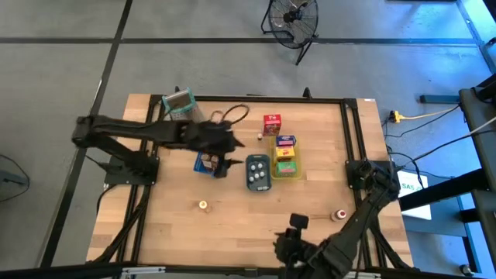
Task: Pick & Place Kitchen Items
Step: Put the small black food coloring into the green bin
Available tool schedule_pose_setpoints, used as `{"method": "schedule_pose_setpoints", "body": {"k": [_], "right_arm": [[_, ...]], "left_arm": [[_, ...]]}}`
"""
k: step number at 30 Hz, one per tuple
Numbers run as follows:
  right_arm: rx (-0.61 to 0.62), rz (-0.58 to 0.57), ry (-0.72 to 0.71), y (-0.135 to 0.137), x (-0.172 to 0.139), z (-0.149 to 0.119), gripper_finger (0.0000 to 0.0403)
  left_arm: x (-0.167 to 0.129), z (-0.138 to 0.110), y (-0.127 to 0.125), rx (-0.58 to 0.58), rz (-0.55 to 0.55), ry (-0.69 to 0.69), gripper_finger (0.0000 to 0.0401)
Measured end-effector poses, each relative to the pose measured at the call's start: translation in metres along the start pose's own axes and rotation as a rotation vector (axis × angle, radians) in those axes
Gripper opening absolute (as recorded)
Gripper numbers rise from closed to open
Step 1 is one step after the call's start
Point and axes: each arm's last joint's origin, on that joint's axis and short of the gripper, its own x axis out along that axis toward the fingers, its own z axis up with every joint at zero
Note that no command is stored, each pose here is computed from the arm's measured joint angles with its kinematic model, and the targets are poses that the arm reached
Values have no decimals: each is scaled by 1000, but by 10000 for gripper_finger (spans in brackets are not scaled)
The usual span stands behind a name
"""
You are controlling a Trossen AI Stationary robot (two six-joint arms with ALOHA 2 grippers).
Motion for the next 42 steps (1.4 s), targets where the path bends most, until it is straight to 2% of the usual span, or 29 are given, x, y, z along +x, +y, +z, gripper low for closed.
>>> {"method": "schedule_pose_setpoints", "body": {"k": [4,7,9,12,17,20,23,29,37,42], "right_arm": [[-44,-73,19,-31,-4,18,131],[-37,-176,-75,-65,-14,41,131],[10,-214,-127,-89,-18,59,131],[73,-207,-115,-128,-24,81,131],[65,-201,-53,-185,-22,106,131],[53,-126,19,-219,-11,120,131],[24,-56,88,-247,4,129,131],[-41,-39,181,-283,36,136,151],[-73,-96,288,-323,83,138,227],[-86,-76,364,-352,116,135,240]], "left_arm": [[-40,2,-28,-48,12,-26,253],[-60,-4,-44,-105,41,7,253],[-67,-9,-53,-145,75,32,253],[-75,-18,-65,-204,109,87,253],[-76,-35,-93,-312,73,146,253],[-75,-48,-112,-346,38,166,253],[-75,-62,-128,-390,56,169,253],[-77,-84,-156,-468,90,140,253],[-79,-95,-187,-446,66,86,253],[-80,-100,-196,-448,93,49,253]]}}
